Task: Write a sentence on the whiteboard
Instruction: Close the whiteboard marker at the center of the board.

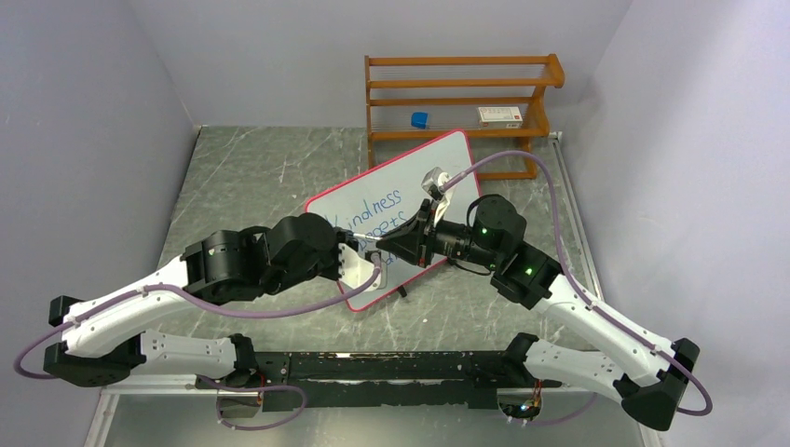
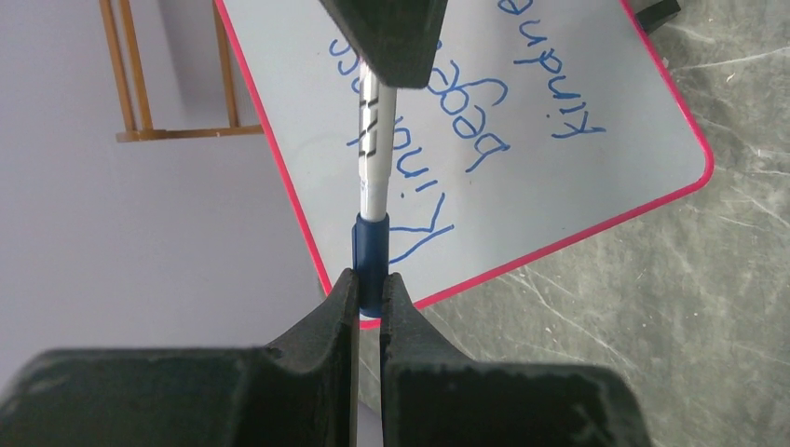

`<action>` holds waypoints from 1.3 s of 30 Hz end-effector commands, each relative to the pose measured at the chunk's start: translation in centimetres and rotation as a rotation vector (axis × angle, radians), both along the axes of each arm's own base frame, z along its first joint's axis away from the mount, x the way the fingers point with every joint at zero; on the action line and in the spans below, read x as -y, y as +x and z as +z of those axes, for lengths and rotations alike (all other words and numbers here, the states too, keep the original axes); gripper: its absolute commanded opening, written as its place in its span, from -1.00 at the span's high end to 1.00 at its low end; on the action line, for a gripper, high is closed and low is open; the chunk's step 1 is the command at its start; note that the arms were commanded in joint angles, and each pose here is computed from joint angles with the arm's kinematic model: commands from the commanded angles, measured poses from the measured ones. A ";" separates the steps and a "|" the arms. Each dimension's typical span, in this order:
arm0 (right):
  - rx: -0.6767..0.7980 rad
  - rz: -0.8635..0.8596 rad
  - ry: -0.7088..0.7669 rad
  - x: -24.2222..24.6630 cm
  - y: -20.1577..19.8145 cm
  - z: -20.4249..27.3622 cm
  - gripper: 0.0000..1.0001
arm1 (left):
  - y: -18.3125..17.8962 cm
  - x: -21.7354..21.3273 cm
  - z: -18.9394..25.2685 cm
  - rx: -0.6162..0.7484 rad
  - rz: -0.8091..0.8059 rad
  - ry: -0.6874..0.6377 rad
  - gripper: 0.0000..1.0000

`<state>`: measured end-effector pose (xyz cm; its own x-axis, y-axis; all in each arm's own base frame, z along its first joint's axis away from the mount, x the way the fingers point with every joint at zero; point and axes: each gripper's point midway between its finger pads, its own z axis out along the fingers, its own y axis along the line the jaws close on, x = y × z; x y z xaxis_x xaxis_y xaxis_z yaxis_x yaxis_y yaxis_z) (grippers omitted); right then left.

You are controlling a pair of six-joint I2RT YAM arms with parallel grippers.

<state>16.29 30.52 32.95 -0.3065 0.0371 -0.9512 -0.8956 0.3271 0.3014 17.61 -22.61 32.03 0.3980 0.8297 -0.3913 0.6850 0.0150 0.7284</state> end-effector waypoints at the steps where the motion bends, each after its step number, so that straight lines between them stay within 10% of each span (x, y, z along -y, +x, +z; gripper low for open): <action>1: 0.026 0.014 0.026 -0.2 0.0 0.9 1.00 | -0.4 0.6 1.7 0.035 -0.041 -0.009 0.90; 19: 0.108 -0.084 0.109 0.4 1.6 0.4 1.00 | -2.0 4.2 3.7 0.196 -0.087 0.090 0.90; 31: 0.181 -0.193 0.179 1.7 3.0 0.0 1.00 | -1.3 3.7 5.7 0.243 -0.015 -0.024 -0.20; 39: 0.280 -0.294 0.315 3.3 3.9 1.6 1.00 | 0.2 2.0 11.6 0.181 0.341 -0.633 -0.83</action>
